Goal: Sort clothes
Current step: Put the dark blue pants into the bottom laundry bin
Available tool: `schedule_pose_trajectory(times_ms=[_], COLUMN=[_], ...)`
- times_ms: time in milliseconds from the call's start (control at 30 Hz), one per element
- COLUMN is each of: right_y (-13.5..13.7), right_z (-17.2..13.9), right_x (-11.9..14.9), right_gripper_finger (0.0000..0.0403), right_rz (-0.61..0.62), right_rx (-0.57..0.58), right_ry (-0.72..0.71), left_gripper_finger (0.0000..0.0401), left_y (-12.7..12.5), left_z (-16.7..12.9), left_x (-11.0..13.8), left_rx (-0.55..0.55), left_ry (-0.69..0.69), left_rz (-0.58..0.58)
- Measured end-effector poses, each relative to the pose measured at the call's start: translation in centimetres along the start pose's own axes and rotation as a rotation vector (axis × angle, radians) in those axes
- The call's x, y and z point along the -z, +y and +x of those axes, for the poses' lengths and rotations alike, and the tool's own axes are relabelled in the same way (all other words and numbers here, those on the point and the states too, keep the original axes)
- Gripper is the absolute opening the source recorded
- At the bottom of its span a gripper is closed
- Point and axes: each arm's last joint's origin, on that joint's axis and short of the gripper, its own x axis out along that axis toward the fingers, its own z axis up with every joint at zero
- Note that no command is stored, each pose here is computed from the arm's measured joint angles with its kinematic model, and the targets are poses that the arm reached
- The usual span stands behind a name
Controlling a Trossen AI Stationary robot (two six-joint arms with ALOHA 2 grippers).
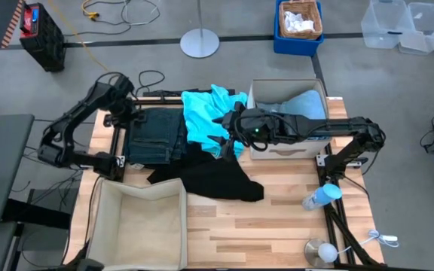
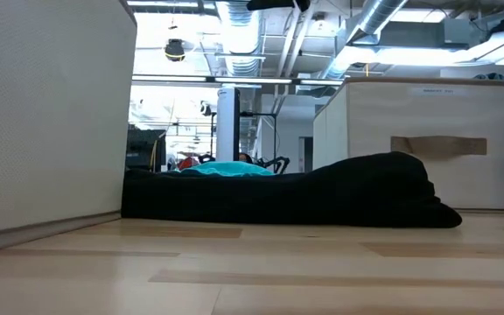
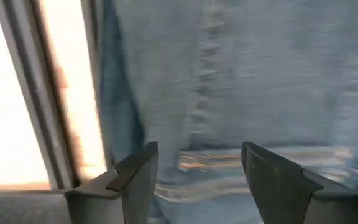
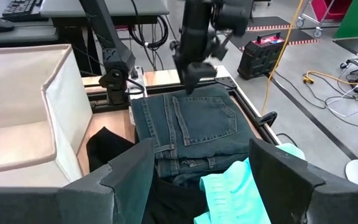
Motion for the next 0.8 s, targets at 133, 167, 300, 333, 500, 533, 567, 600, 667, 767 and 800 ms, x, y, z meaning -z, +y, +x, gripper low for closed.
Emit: schedule_pose_trajectory(times_ms=[133,167,300,333,500,533,567,600,667,767,800], right_y=[-0.1,-0.1,-0.2,-0.3,-0.4,-0.6,-0.6,-0.8,-0.9,-1.2,-1.3], right_z=[0.0,0.0,0.1,0.1,0.1,0.2,0.2,0.2,0.2,0.3,0.3], right_x=[0.0,0.0,0.0,0.0,0.0,0.0,0.0,0.0,-0.1,-0.1,-0.1], right_gripper_finger=[0.0276,0.0276,0.0276,0.0276,0.0276,0.0276,0.0276,0.0276,0.0276,0.0276,0.0276], right_rz=[0.001,0.001,0.0,0.0,-0.028,-0.031,-0.032,-0.032,-0.032,-0.032,-0.031], right_rx=[0.003,0.003,0.006,0.006,0.009,0.013,0.014,0.018,0.022,0.028,0.029], right_ry=[-0.001,0.0,-0.001,0.0,0.0,0.0,0.0,0.0,0.0,0.001,0.001], left_gripper_finger=[0.0226,0.0226,0.0226,0.0226,0.0226,0.0226,0.0226,0.0226,0.0226,0.0226,0.0226], left_y=[-0.9,-1.2,-1.8,-1.8,-5.0,-5.8,-6.6,-7.3,-8.4,-10.2,-10.8], left_z=[-3.2,-4.1,-5.0,-5.0,-7.5,-8.2,-9.1,-9.9,-11.4,-12.9,-13.2], left_x=[-0.4,-0.6,-1.2,-1.3,-0.9,-1.0,-1.2,-1.4,-2.3,-4.6,-5.4], left_rx=[0.064,0.076,0.101,0.094,0.245,0.268,0.289,0.304,0.334,0.306,0.28], left_ry=[-0.083,-0.107,-0.035,-0.013,-0.057,-0.102,-0.153,-0.202,-0.27,-0.319,-0.319], left_rz=[0.017,0.025,-0.002,0.007,0.122,0.15,0.171,0.186,0.206,0.24,0.249])
